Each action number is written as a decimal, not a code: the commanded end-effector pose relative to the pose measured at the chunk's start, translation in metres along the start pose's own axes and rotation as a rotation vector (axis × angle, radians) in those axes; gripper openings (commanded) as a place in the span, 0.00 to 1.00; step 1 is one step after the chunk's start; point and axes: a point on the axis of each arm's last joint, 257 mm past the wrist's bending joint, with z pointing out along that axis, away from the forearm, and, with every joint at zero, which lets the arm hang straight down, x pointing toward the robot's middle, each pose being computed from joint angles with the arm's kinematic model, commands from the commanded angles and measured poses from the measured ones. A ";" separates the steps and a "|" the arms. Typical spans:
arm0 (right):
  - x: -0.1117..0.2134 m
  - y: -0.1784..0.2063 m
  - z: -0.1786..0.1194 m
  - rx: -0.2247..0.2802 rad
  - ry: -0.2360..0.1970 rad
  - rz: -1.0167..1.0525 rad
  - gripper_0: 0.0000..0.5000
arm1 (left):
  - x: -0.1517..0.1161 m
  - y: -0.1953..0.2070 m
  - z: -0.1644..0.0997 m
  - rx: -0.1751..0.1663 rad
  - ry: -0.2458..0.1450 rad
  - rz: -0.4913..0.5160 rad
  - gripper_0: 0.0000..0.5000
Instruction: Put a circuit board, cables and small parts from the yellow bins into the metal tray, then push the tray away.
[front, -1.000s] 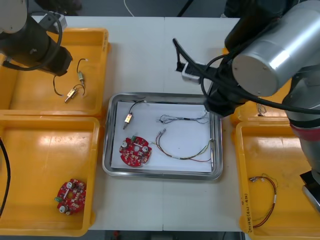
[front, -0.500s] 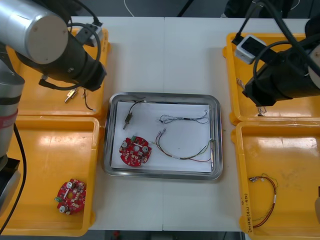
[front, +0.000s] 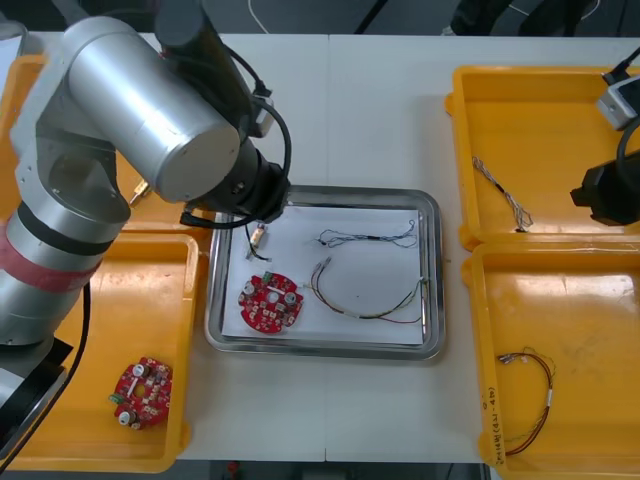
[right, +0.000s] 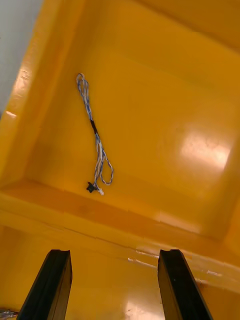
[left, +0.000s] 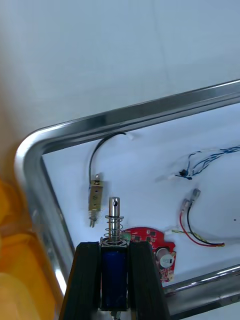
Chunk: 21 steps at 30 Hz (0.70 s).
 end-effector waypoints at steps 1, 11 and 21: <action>0.023 -0.023 -0.011 0.052 0.016 0.117 1.00 | 0.006 -0.032 0.022 0.044 -0.003 0.040 0.01; 0.069 -0.031 -0.003 0.057 0.095 0.271 1.00 | 0.011 -0.041 0.055 0.042 0.000 0.072 0.00; 0.101 -0.029 -0.007 0.025 0.146 0.288 1.00 | 0.014 -0.040 0.079 0.028 0.000 0.088 0.00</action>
